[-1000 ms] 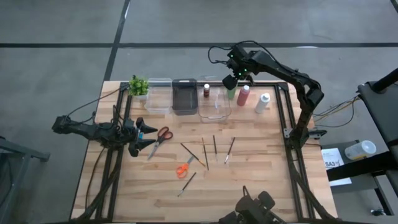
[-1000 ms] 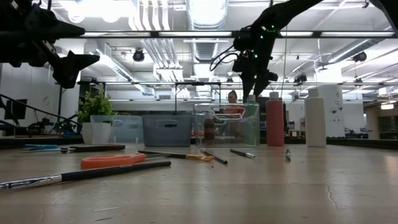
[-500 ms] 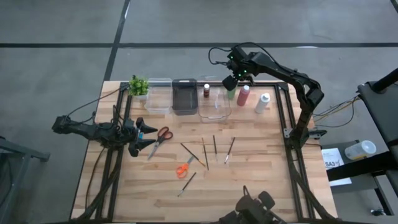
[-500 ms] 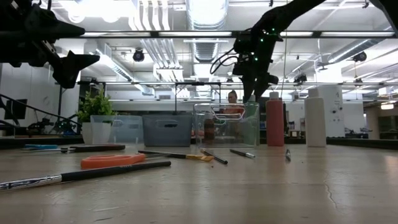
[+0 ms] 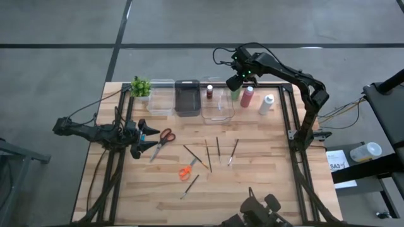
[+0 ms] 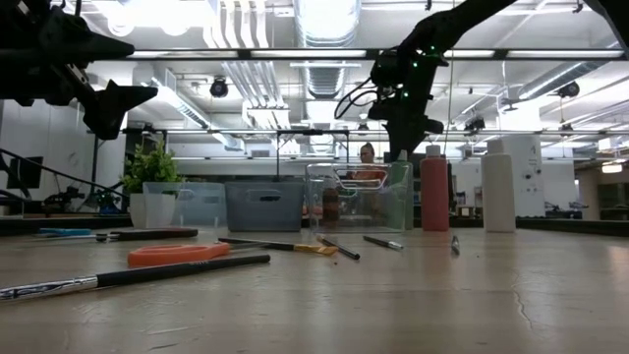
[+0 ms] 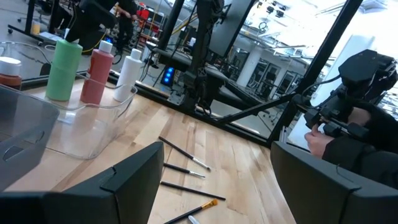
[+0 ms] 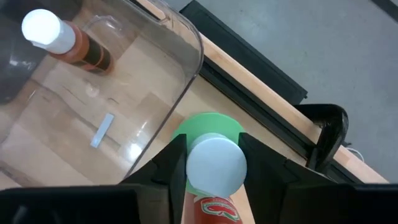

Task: Pick & Place Paint Supplies
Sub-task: Put the green paint bottle into the right transparent bin, then put the pink paint bottle into the right transparent bin, then put the white paint bottle into the right transparent bin

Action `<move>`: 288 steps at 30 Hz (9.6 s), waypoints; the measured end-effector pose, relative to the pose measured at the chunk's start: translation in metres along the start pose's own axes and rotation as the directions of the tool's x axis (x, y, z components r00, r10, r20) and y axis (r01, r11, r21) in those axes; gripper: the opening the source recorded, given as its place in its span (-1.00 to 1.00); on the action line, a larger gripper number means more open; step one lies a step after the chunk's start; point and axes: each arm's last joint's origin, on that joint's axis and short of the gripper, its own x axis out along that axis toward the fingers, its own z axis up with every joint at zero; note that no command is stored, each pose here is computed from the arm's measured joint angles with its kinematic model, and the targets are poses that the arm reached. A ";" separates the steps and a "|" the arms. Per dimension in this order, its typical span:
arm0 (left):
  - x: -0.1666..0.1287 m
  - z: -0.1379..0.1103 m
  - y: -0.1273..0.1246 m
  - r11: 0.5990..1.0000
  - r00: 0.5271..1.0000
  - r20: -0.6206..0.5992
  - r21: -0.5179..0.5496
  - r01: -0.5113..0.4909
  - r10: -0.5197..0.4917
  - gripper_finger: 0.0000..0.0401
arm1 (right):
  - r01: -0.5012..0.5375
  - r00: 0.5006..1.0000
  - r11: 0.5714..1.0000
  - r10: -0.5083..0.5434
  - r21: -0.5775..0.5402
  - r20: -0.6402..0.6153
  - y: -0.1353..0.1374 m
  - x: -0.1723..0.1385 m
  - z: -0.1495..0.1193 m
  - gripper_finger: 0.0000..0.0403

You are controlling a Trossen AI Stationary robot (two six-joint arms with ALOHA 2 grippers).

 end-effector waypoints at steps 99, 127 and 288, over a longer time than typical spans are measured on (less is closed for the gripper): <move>0.000 0.000 0.000 1.000 1.000 -0.001 0.000 0.000 0.000 0.51 | -0.034 0.997 0.976 0.047 -0.214 0.056 0.048 -0.051 0.052 0.26; 0.000 0.000 0.000 1.000 1.000 0.000 0.000 0.000 0.000 0.51 | 0.064 0.996 0.996 -0.067 0.056 0.065 0.009 -0.081 -0.062 0.27; 0.000 0.000 0.000 1.000 1.000 0.000 0.000 0.000 0.000 0.51 | 0.072 0.986 0.983 -0.044 -0.167 0.162 0.067 -0.138 -0.024 0.10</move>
